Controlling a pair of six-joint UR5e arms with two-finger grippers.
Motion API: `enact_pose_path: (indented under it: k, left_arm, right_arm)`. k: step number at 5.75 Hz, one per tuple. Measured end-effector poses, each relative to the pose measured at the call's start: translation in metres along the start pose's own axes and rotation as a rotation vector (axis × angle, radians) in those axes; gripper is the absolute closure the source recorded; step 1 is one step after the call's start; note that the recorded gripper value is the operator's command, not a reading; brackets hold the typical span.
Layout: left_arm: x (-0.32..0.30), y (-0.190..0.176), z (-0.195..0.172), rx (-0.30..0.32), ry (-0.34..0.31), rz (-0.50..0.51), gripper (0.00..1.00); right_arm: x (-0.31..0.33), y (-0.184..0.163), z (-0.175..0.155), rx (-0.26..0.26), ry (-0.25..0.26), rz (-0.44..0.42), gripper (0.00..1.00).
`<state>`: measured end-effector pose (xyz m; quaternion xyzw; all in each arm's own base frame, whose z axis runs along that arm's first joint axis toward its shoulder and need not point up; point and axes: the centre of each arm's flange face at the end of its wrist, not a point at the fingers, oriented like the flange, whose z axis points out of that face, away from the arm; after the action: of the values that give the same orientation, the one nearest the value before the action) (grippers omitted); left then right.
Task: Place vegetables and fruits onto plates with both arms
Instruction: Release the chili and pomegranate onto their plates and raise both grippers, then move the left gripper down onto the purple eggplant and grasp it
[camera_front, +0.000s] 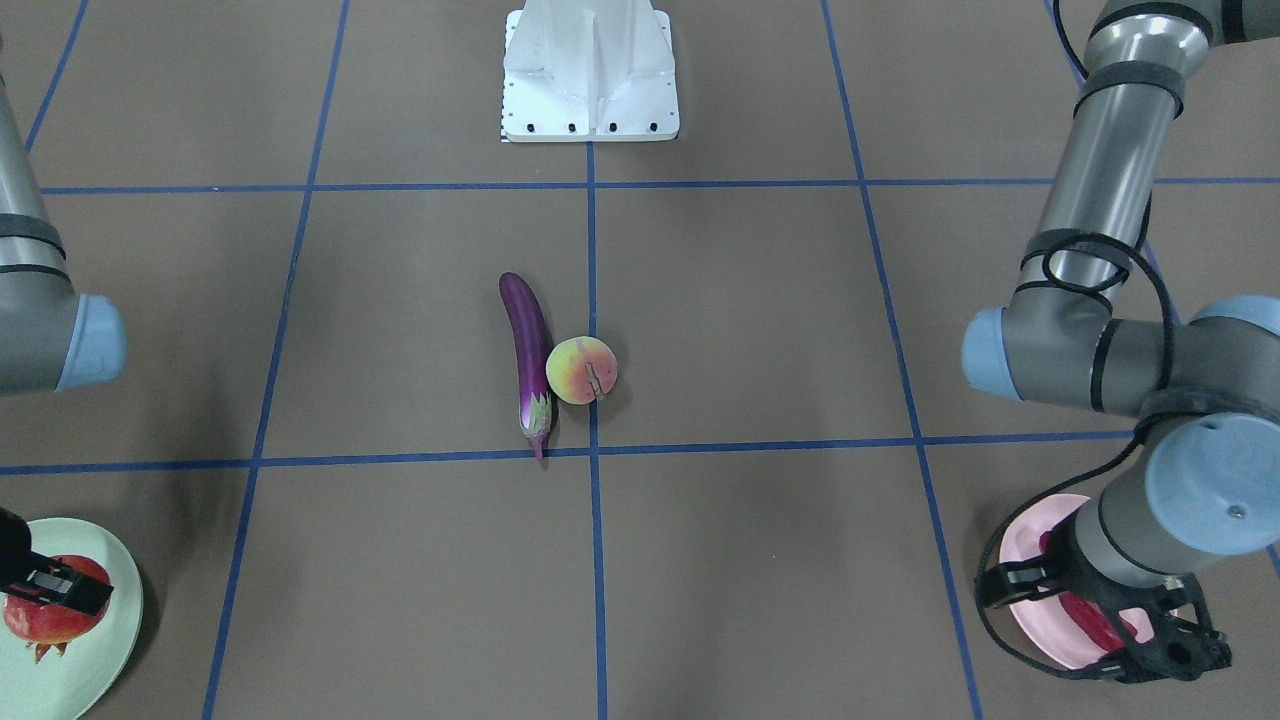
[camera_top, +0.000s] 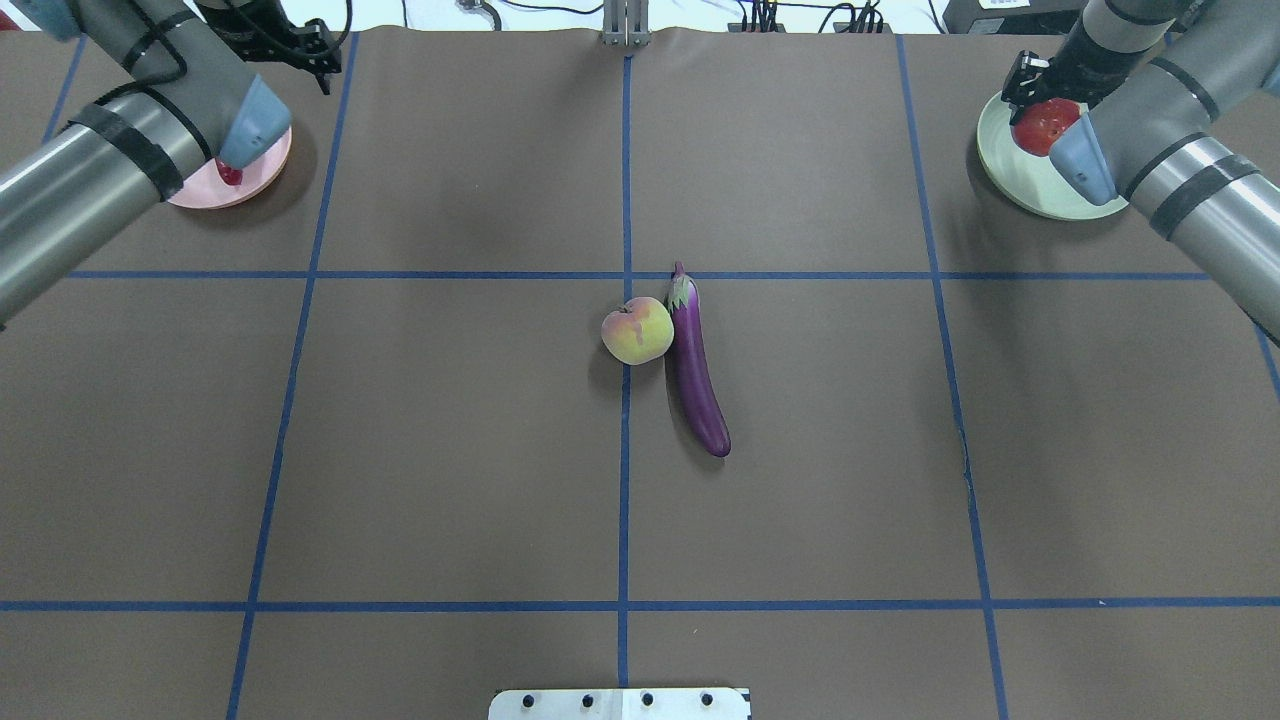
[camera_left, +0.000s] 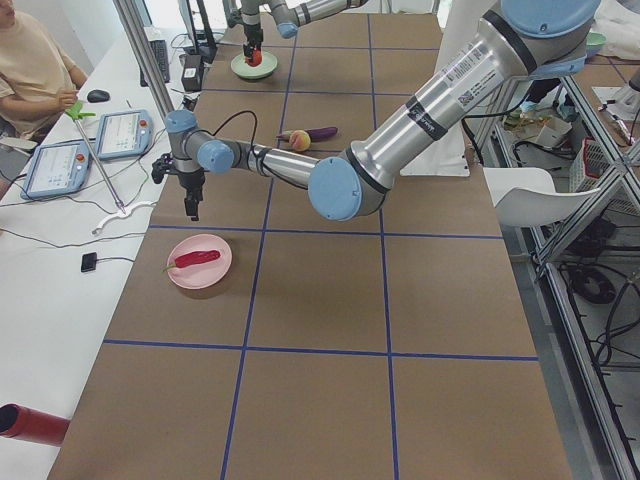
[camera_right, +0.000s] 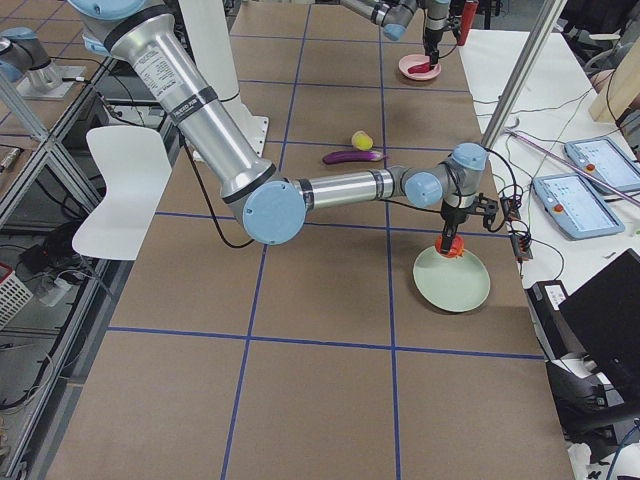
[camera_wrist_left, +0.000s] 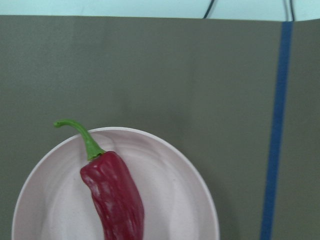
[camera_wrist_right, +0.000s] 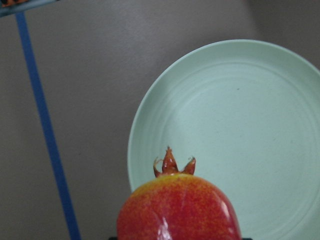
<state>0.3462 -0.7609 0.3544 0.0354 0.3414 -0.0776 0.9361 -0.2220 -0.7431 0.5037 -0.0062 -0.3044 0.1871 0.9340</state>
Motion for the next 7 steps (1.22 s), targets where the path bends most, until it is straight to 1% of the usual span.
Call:
enact_pose_path:
  k: [1,2,4,5,6,7]
  left_arm:
    - [0.06,0.036,-0.003,-0.013,0.041,-0.024,0.0]
    - [0.119,0.077,-0.011,-0.027,0.09,-0.07,0.0]
    - [0.197,0.148,-0.041,-0.054,0.192,-0.15,0.0]
    - [0.227,0.173,-0.057,-0.07,0.228,-0.177,0.0]
    - [0.26,0.208,-0.07,-0.092,0.241,-0.179,0.0]
    - [0.294,0.262,-0.07,-0.114,0.21,-0.151,0.0]
  right_arm:
    - [0.018,-0.011,0.016,0.022,0.026,0.004,1.0]
    - [0.034,-0.017,0.033,0.035,0.038,0.007,0.01]
    - [0.046,-0.018,0.045,0.046,0.03,0.002,0.0]
    - [0.046,-0.017,0.042,0.051,0.017,-0.005,0.0]
    - [0.043,-0.014,0.033,0.062,-0.004,-0.015,0.0]
    - [0.038,-0.01,0.024,0.066,-0.028,-0.024,0.0]
